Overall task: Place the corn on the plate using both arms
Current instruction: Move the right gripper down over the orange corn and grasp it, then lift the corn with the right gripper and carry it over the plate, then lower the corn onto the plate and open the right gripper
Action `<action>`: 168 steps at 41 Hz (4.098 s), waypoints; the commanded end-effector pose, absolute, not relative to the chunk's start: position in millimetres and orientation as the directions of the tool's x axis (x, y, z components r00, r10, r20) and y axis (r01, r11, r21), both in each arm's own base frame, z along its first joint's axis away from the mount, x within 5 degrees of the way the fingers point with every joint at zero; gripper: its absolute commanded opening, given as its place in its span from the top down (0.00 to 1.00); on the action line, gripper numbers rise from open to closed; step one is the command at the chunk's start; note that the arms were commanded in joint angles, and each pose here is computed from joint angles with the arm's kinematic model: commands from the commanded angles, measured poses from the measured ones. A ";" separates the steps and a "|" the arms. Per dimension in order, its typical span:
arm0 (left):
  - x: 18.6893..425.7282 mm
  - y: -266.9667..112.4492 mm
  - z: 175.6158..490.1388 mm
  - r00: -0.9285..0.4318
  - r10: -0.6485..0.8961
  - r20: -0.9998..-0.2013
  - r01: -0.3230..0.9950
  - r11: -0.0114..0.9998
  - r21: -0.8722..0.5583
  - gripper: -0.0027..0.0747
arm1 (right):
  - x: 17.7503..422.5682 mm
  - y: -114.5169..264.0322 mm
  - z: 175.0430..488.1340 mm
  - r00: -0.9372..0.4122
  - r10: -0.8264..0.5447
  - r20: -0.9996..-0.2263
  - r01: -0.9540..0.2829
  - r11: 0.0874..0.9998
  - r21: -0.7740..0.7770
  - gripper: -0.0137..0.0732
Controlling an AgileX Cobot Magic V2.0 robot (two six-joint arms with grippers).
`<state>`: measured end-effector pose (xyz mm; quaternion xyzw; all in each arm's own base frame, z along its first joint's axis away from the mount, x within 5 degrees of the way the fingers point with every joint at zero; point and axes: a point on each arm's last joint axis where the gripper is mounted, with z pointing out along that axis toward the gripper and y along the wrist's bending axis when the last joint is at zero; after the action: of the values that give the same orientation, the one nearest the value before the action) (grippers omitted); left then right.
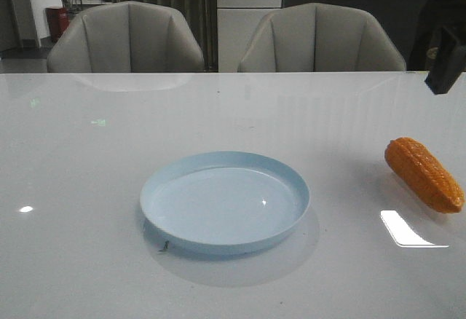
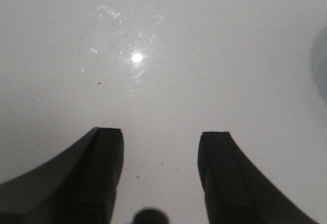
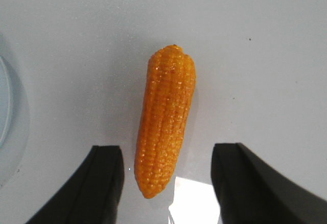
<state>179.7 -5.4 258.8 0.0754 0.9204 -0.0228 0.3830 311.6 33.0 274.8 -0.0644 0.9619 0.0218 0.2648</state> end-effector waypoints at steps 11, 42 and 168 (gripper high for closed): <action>184.5 -4.7 274.4 -0.623 0.099 -0.776 0.134 0.991 0.019 0.45 | 359.8 36.8 251.6 -0.879 -0.116 -0.463 -0.134 0.991 0.005 0.28; 184.6 -4.7 274.6 -0.622 0.099 -0.777 0.133 0.991 0.019 0.45 | 374.6 38.2 192.0 -0.944 -0.123 -0.305 -0.133 0.991 0.012 0.60; 184.6 -4.7 274.6 -0.622 0.099 -0.777 0.133 0.991 0.020 0.45 | 383.0 220.2 287.7 -0.697 -0.647 -0.309 -0.713 0.671 0.201 0.14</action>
<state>179.8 -5.5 259.0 0.0754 0.9199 -0.0229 0.3841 394.8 237.5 241.9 -0.3803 0.9074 0.1467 0.1022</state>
